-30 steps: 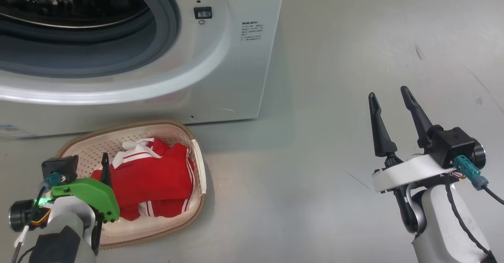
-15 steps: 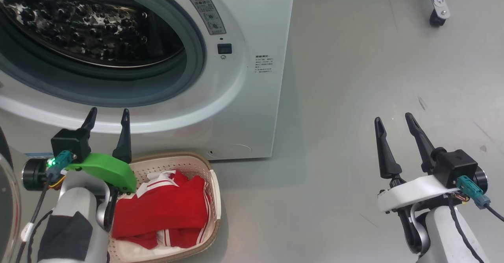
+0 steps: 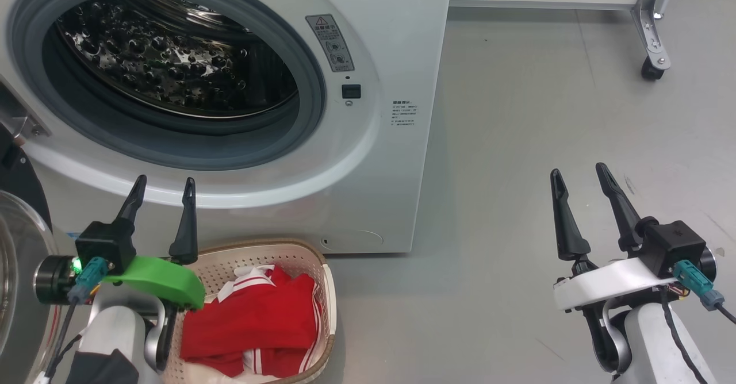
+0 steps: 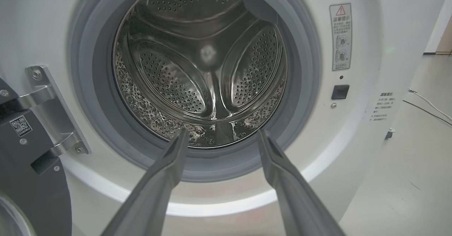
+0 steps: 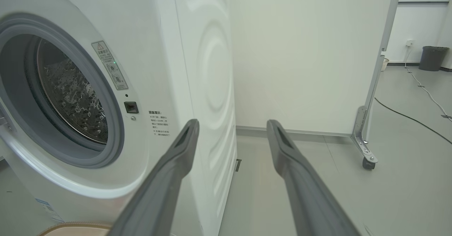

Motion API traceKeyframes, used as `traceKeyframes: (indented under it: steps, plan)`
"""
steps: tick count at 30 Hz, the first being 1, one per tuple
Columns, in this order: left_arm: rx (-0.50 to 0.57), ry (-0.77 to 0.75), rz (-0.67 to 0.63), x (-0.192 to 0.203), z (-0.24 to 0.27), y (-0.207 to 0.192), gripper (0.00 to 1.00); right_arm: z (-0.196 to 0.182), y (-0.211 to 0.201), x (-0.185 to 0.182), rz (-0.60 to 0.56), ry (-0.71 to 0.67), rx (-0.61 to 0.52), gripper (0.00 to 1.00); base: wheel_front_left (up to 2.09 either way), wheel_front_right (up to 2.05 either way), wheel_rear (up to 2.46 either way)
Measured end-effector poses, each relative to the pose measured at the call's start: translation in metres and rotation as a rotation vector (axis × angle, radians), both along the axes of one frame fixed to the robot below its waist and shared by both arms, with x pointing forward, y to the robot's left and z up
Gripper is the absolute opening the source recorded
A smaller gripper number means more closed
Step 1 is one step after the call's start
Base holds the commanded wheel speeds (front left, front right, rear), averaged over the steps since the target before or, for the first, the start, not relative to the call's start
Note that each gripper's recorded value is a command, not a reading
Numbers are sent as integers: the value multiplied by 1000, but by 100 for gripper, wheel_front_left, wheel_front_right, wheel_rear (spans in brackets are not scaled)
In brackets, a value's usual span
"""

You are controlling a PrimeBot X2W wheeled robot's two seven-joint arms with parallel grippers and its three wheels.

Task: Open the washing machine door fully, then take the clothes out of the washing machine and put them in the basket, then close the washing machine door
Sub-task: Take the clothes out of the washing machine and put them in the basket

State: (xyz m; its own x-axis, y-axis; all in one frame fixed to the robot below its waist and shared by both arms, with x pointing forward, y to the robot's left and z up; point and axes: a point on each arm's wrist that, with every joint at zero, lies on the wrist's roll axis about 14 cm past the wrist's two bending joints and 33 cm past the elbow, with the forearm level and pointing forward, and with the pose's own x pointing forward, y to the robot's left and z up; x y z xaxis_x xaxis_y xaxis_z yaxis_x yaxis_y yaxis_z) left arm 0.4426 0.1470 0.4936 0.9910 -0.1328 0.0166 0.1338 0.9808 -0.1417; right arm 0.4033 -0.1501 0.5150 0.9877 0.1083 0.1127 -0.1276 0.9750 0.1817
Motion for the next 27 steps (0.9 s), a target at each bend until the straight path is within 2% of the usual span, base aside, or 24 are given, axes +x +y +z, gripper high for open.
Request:
traceKeyframes:
  steps: [11, 27]
  plan:
    - [-37, -46, 8, -9, 10, -2, 100, -5, 4, 0, 9, 13, 3, 100, 0, 0, 0]
    - [-50, -37, 20, -21, 4, 1, 100, -7, 4, 1, 12, 16, 5, 100, 0, 0, 0]
